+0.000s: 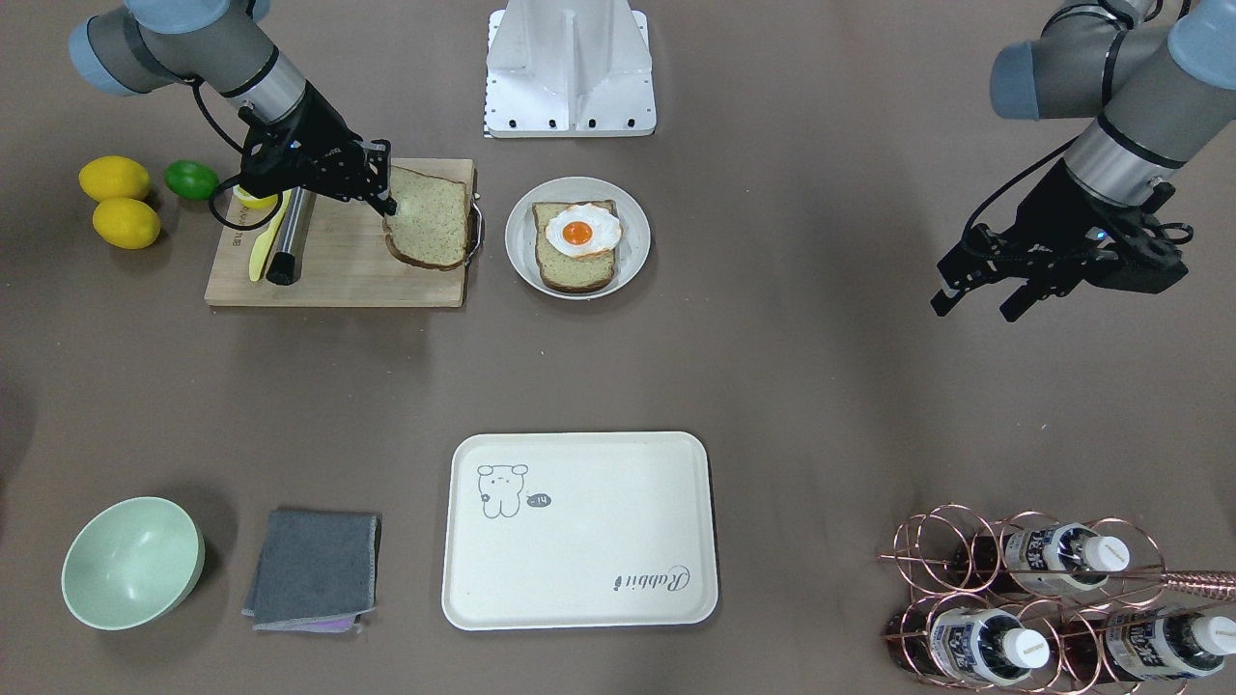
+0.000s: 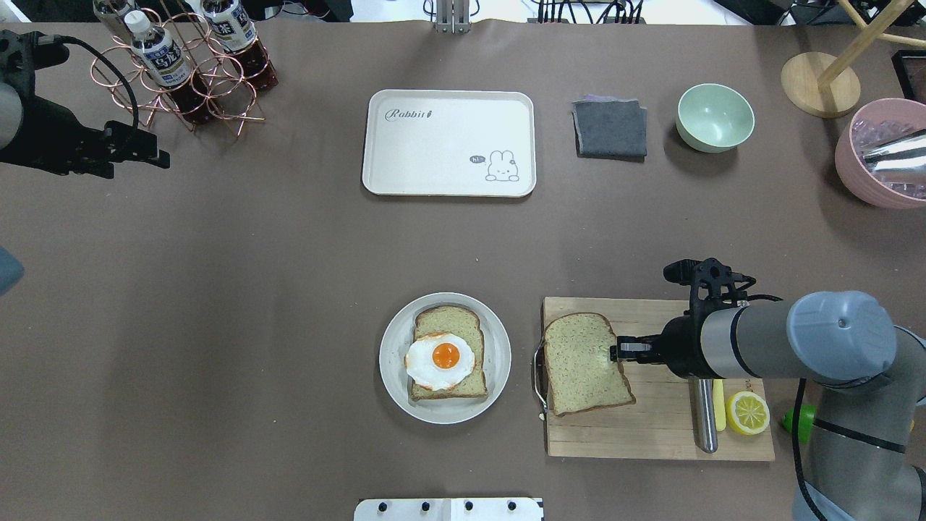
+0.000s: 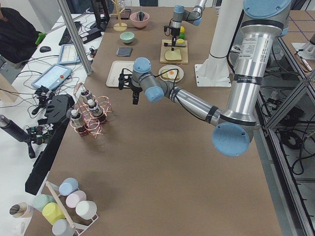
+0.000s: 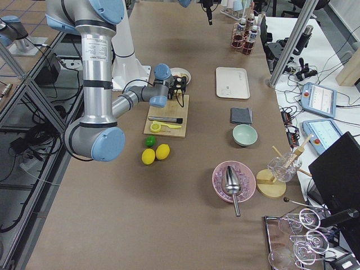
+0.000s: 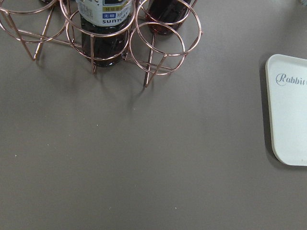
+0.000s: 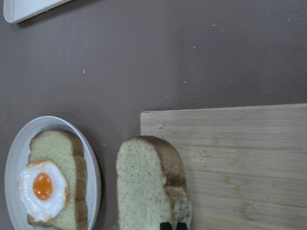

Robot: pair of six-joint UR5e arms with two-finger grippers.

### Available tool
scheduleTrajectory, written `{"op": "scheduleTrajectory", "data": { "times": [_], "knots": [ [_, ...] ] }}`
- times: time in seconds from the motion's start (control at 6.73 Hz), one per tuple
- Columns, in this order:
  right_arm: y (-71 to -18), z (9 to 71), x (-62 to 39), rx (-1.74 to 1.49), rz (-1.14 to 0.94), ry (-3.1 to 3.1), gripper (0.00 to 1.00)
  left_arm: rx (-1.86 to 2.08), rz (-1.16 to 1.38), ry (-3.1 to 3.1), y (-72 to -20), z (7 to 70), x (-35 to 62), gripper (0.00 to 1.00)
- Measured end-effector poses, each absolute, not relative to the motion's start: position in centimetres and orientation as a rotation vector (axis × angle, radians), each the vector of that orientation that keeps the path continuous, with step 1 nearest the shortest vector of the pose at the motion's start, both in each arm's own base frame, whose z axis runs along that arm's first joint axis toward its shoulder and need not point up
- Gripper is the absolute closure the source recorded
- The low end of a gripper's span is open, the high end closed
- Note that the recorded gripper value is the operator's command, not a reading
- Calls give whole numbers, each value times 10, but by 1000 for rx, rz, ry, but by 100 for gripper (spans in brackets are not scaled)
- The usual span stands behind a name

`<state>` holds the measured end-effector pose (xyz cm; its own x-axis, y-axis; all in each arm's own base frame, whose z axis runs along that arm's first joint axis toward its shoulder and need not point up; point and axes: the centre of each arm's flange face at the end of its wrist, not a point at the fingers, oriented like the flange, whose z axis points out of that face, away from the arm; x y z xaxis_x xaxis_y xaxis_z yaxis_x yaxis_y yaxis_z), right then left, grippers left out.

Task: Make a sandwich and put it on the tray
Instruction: 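Carry the bread slice with the right gripper onto the egg slice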

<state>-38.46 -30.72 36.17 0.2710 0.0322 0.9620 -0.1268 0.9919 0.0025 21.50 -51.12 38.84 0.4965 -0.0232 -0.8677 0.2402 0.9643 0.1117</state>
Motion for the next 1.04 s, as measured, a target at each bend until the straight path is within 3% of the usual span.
{"op": "scheduleTrajectory", "data": {
  "times": [1.04],
  "knots": [
    [-323, 310, -461, 5, 184, -1570, 100, 216, -170, 1029, -510, 400, 214, 2]
  ]
}}
